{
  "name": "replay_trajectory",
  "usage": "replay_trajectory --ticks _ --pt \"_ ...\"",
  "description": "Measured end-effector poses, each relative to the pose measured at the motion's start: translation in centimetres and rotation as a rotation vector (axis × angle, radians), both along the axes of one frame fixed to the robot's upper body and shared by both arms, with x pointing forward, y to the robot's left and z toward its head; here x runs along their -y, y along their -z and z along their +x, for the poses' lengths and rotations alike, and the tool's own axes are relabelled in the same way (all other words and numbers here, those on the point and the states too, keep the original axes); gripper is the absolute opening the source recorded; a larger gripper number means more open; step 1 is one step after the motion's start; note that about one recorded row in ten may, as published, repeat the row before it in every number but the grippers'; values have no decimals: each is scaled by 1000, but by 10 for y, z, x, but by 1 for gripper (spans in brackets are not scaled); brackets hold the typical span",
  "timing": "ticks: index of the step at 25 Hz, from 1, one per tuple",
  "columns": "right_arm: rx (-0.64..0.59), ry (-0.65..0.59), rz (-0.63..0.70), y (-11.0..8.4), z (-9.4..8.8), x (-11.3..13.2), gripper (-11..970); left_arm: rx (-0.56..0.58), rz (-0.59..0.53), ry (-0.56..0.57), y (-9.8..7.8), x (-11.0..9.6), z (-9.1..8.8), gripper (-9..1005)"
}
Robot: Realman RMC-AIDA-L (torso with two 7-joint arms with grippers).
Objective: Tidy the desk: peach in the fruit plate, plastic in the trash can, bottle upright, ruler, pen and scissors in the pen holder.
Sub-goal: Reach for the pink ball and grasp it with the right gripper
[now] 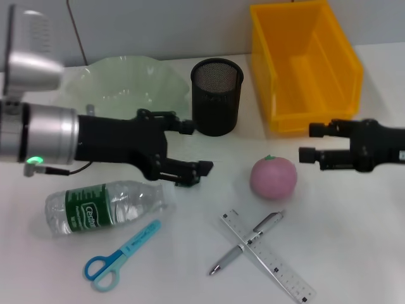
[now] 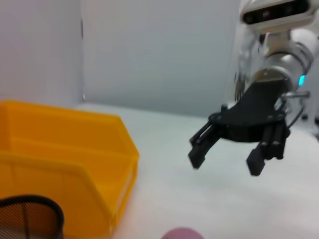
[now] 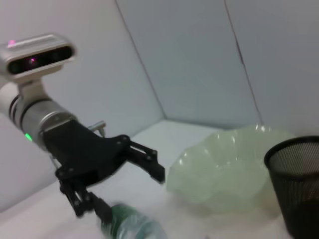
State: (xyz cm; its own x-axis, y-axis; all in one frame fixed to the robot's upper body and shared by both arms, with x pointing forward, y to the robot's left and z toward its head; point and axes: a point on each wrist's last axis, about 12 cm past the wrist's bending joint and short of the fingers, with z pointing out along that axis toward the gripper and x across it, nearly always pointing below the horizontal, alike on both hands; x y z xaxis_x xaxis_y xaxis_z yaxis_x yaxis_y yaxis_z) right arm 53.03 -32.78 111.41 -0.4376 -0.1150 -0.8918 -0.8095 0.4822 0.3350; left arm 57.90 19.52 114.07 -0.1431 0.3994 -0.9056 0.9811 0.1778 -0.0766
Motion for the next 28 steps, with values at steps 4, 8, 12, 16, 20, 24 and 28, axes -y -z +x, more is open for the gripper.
replay_trajectory --ticks 4,8,12,16,20,24,28 --pt "-91 -76 -162 -30 23 -15 816 7 -63 -28 14 -15 -10 861" --pt "-164 -146 -363 -49 43 -35 816 -3 -144 -70 31 -27 -23 860" --pt "-187 -202 -500 -58 58 -53 816 -4 -160 -97 37 -33 -28 861" --pt "-182 -254 -587 -57 64 -69 816 -14 -170 -129 43 -41 -34 861" --pt "-161 -266 -629 -52 66 -78 816 -17 -186 -137 44 -44 -38 860" --pt "-129 -282 -660 -43 65 -86 817 -22 -193 -142 46 -46 -40 861" --pt "-89 -275 -689 -35 67 -92 817 -23 -199 -143 45 -46 -41 861"
